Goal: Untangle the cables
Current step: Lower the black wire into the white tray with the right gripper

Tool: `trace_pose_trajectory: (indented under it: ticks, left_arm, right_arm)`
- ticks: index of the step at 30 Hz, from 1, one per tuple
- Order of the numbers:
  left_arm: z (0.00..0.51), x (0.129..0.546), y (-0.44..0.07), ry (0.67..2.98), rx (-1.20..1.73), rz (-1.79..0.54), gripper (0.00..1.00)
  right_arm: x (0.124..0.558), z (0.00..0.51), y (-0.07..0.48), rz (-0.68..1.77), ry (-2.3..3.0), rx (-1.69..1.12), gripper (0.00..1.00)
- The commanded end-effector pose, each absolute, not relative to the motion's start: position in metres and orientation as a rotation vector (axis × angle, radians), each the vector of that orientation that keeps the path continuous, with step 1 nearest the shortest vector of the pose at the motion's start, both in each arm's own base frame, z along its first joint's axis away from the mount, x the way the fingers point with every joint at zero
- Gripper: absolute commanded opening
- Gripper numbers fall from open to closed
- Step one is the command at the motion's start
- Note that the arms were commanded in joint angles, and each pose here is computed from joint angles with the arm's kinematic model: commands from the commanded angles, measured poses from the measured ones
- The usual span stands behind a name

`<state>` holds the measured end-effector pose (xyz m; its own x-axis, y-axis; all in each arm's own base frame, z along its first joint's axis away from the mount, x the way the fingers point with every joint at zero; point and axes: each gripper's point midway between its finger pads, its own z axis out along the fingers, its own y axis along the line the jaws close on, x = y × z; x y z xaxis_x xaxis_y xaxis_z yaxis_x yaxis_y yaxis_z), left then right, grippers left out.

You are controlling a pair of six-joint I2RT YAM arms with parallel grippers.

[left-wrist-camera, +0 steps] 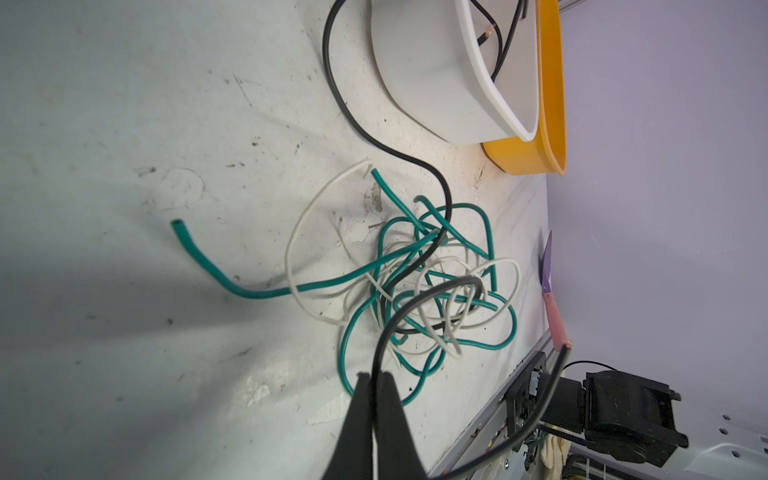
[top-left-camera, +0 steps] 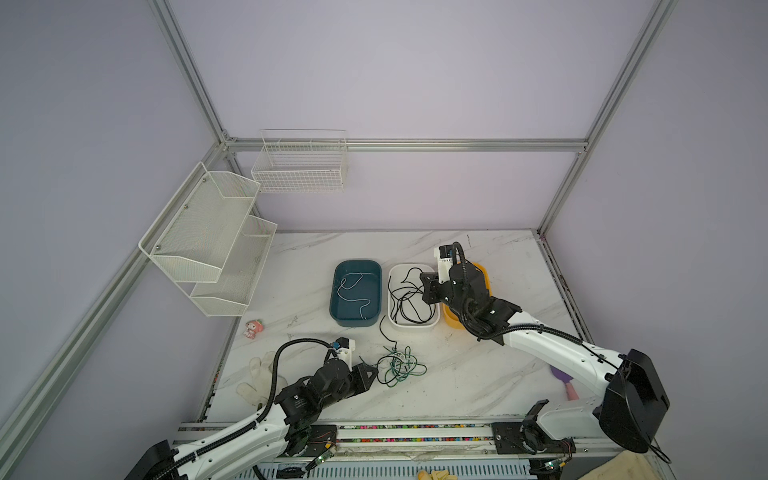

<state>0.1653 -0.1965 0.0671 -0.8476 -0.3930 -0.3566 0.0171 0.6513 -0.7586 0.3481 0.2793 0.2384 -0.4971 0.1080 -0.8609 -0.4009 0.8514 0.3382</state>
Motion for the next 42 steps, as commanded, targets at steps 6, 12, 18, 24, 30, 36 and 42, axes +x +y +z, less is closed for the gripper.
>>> trace_pose_trajectory:
  ticks: [6,12,18,24,30,36,42]
  left_arm:
    - [0.100,0.174,-0.208,2.293,-0.252,-1.160,0.00]
    - [0.099,0.173,-0.207,2.296,-0.253,-1.161,0.00]
    - [0.098,0.173,-0.207,2.294,-0.253,-1.162,0.00]
    - [0.096,0.173,-0.206,2.293,-0.258,-1.165,0.00]
    - [0.094,0.173,-0.206,2.295,-0.262,-1.164,0.00]
    - [0.094,0.173,-0.207,2.294,-0.260,-1.165,0.00]
    - [0.093,0.173,-0.207,2.293,-0.260,-1.164,0.00]
  right_arm:
    - [0.366,0.205,0.267,0.597,2.039,-0.128,0.00]
    - [0.370,0.171,0.269,0.578,2.105,-0.113,0.00]
    - [0.374,0.144,0.273,0.564,2.163,-0.099,0.00]
    - [0.379,0.119,0.273,0.516,2.218,-0.080,0.00]
    - [0.383,0.090,0.276,0.471,2.289,-0.091,0.00]
    - [0.383,0.080,0.278,0.464,2.320,-0.101,0.00]
    - [0.382,0.091,0.275,0.454,2.317,-0.092,0.00]
